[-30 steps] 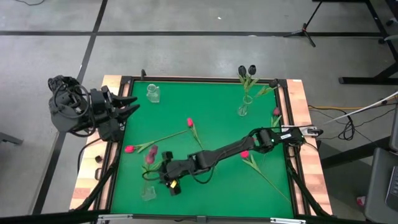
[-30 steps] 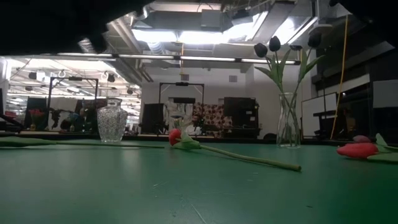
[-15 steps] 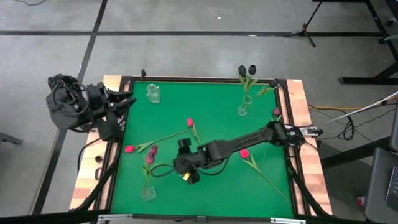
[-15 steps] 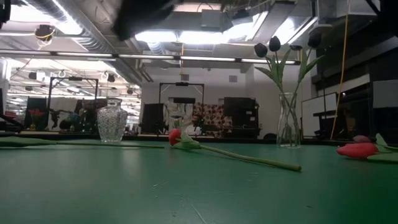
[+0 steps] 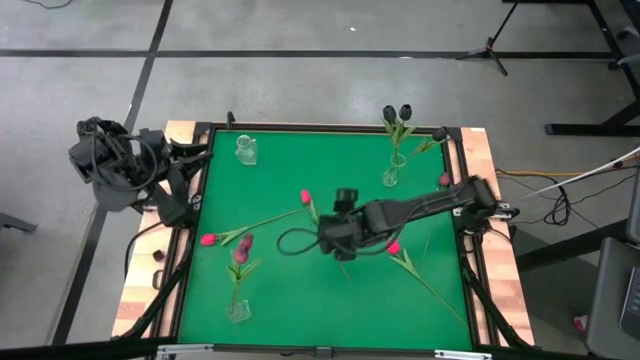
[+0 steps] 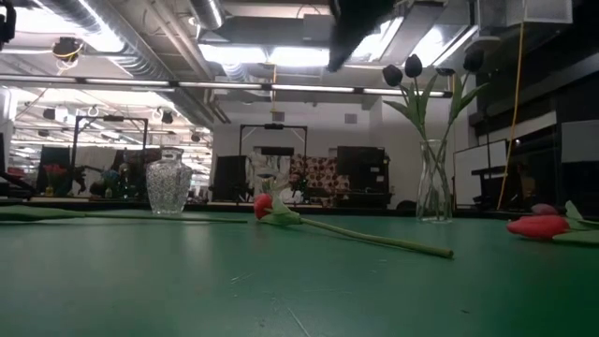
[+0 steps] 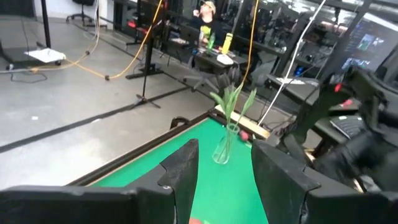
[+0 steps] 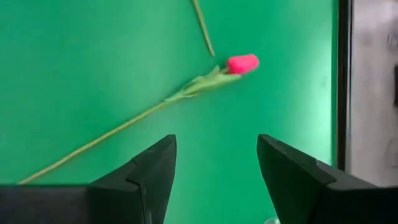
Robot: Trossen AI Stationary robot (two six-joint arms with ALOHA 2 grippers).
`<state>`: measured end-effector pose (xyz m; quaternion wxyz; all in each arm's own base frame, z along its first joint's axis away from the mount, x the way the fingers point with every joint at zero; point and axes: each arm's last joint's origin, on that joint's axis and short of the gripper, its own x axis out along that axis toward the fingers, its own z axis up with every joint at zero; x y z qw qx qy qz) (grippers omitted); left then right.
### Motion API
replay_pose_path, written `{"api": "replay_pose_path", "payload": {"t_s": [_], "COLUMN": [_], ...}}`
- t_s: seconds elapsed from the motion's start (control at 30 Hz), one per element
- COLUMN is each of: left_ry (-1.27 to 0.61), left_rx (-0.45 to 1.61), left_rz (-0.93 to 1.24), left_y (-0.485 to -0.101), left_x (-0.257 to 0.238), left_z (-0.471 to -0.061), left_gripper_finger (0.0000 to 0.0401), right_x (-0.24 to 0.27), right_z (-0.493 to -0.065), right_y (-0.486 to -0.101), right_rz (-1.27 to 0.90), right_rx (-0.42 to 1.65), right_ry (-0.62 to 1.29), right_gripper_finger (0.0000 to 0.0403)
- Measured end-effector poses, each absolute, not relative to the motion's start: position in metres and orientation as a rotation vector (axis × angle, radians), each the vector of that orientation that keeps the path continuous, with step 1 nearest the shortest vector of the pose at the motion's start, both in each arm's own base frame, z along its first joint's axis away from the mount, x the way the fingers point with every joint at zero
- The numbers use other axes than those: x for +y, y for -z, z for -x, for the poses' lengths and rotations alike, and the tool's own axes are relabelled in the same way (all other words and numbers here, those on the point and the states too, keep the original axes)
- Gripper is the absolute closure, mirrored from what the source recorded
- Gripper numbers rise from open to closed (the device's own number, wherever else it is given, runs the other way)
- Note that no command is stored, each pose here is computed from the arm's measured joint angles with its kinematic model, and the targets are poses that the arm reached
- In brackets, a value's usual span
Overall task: Sort flowers into vase by color
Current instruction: Put the right pink flower into the top left transparent vase
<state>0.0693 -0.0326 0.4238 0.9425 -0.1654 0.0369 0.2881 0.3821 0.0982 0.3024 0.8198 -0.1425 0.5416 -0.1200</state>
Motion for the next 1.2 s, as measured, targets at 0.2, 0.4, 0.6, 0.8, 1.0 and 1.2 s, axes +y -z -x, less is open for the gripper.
{"api": "replay_pose_path", "payload": {"t_s": [0.2, 0.4, 0.6, 0.8, 1.0, 1.2], "left_ry": [-0.593, -0.59, -0.591, -0.591, -0.59, -0.595], "left_rx": [0.098, 0.101, 0.101, 0.103, 0.119, 0.134], "left_rz": [0.353, 0.355, 0.355, 0.353, 0.334, 0.303], "left_y": [-0.419, -0.419, -0.419, -0.419, -0.418, -0.416], "left_x": [-0.03, -0.03, -0.03, -0.031, -0.03, -0.029], "left_z": [-0.067, -0.067, -0.067, -0.067, -0.067, -0.066], "left_gripper_finger": [0.0257, 0.0257, 0.0257, 0.0257, 0.0257, 0.0257], "right_x": [0.072, 0.052, 0.034, 0.036, 0.039, 0.039], "right_z": [-0.36, -0.369, -0.381, -0.391, -0.392, -0.393], "right_y": [-0.254, -0.191, -0.167, -0.139, -0.135, -0.135], "right_rz": [0.056, -0.089, -0.094, -0.154, -0.172, -0.206], "right_rx": [0.906, 0.708, 0.67, 0.675, 0.666, 0.658], "right_ry": [0.356, 0.472, 0.596, 0.574, 0.585, 0.579], "right_gripper_finger": [0.0178, 0.0178, 0.0178, 0.0178, 0.0178, 0.0178]}}
